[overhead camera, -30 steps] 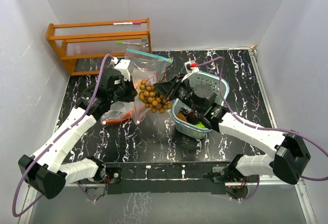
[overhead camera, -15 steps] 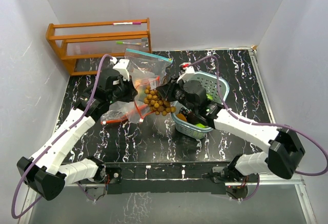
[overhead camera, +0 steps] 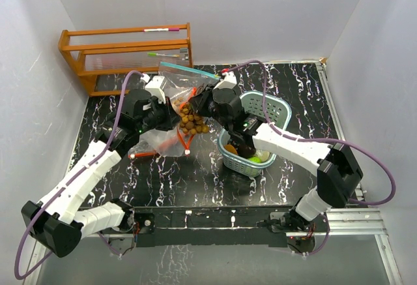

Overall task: Place the food in the zip-top bag and seal the zipper
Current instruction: Place the fake fruit in the zipper food storage bag.

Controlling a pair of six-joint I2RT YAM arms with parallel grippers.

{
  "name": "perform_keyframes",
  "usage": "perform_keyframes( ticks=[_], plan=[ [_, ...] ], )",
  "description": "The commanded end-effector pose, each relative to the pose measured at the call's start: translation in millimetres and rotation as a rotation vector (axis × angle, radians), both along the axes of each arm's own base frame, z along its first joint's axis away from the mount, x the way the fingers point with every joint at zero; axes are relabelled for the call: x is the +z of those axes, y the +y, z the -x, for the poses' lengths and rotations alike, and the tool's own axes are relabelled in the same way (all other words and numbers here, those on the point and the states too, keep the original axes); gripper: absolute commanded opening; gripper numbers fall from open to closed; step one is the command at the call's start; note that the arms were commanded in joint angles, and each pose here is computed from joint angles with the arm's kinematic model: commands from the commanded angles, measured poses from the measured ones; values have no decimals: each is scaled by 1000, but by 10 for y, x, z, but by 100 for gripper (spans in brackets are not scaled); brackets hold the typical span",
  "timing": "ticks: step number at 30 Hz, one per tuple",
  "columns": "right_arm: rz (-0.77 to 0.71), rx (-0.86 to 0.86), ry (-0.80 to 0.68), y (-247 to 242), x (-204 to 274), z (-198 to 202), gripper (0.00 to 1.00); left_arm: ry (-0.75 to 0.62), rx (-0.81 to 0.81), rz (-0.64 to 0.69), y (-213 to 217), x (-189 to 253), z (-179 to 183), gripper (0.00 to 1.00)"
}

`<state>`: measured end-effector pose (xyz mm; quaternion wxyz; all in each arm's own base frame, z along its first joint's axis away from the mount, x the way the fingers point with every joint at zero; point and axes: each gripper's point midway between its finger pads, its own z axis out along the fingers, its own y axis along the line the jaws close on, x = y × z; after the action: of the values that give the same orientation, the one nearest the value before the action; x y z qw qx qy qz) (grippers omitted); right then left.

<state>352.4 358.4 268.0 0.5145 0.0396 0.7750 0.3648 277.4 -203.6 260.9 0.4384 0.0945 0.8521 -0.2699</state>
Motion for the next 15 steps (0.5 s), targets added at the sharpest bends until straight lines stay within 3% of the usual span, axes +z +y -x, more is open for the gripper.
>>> perform_keyframes(
  ticks=[1,5,15],
  plan=[
    [-270,-72,-31,4,573,-43,8,-7,-37,56,-91,48,88,0],
    [-391,-172,-27,-141,663,-18,8,2,-53,88,-164,40,104,0],
    [-362,-251,-62,59,607,205,8,2,-112,187,-452,192,135,0]
  ],
)
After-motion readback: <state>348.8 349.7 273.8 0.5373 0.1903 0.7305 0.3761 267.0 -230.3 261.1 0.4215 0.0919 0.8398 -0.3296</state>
